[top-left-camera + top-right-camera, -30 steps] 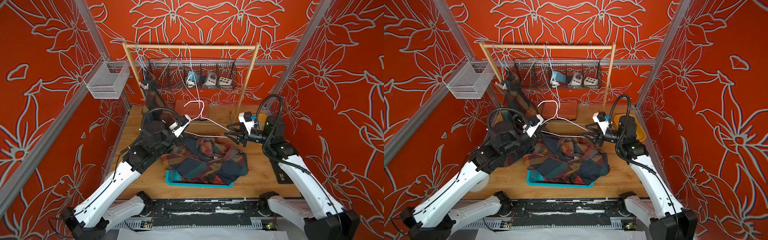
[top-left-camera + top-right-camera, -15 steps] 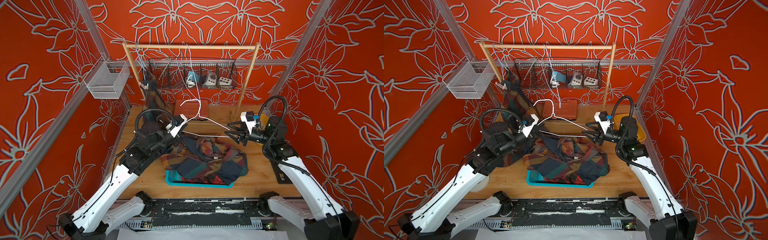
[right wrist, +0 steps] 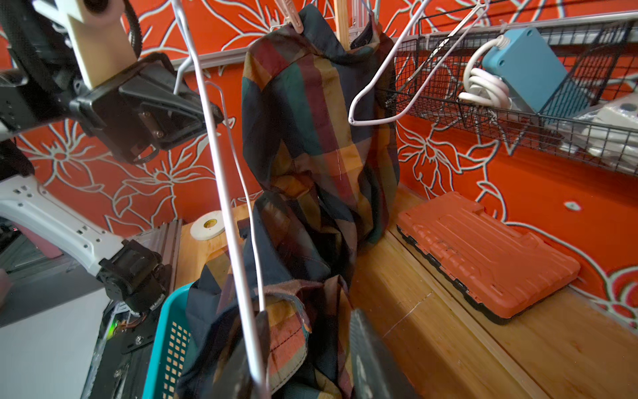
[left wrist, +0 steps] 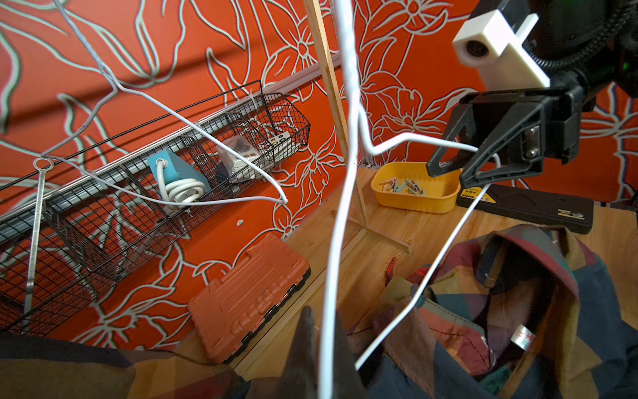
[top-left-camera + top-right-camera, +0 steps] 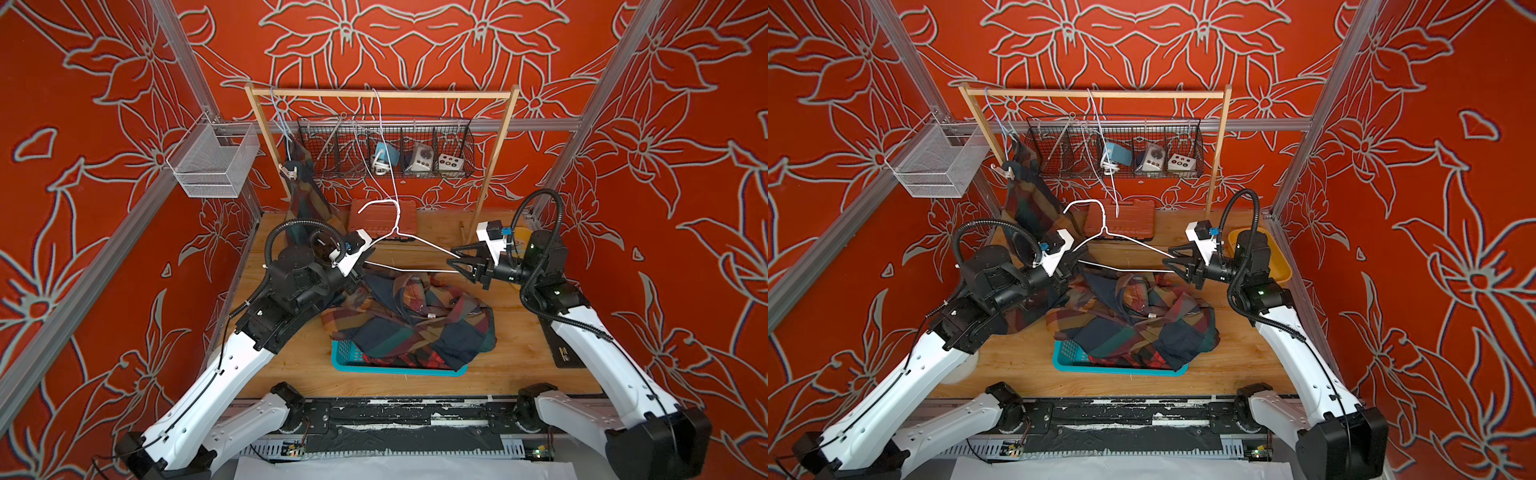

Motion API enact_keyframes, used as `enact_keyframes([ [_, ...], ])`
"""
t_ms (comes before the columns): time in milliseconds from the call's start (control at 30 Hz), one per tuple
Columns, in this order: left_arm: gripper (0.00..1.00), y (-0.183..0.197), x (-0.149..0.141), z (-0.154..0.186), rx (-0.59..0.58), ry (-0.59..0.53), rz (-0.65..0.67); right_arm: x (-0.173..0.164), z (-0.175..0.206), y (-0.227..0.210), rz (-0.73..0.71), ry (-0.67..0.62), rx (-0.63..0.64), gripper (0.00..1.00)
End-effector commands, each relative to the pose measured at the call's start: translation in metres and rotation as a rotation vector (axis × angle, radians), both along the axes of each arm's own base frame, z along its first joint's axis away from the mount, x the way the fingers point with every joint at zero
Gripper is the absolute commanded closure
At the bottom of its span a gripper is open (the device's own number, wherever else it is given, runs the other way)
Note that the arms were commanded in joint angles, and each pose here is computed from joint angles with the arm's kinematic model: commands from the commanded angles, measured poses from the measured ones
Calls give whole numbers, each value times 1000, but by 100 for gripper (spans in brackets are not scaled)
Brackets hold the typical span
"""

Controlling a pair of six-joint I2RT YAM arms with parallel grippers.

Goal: Remove the clothespins securing long-sleeve shirts to the hanger
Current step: Place the hanger on the clothesline.

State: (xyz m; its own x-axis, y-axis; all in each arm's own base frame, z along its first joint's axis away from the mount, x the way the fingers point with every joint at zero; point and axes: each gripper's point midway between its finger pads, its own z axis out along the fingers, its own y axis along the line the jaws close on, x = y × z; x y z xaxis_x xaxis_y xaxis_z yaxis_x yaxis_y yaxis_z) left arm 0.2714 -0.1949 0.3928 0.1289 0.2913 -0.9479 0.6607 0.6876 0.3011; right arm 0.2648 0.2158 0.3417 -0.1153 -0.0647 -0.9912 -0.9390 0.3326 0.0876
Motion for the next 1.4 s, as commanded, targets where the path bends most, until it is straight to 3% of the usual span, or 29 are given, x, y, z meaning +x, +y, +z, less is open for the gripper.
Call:
enact_keyframes([
  [0,100,-1,-4,15,-39,-40,-26,-4,3,3,42,3,21,82],
  [100,100,-1,-2,14,-44,-36,-25,-8,5,4,54,4,25,100],
  [233,100,0,2,16,-51,-31,-11,-11,13,1,32,9,28,100],
  [400,28,19,11,30,-102,-69,102,-17,22,-10,-68,43,18,100],
  [633,4,44,6,49,-200,-152,190,-39,52,-30,-173,22,39,100],
  [1000,2,52,-15,57,-269,-201,169,-34,118,-66,-428,-62,85,100],
  [1167,2,57,-12,53,-275,-191,201,-36,152,-90,-575,-118,87,100],
  [1367,2,59,-8,49,-289,-174,221,-35,160,-112,-712,-81,20,100],
])
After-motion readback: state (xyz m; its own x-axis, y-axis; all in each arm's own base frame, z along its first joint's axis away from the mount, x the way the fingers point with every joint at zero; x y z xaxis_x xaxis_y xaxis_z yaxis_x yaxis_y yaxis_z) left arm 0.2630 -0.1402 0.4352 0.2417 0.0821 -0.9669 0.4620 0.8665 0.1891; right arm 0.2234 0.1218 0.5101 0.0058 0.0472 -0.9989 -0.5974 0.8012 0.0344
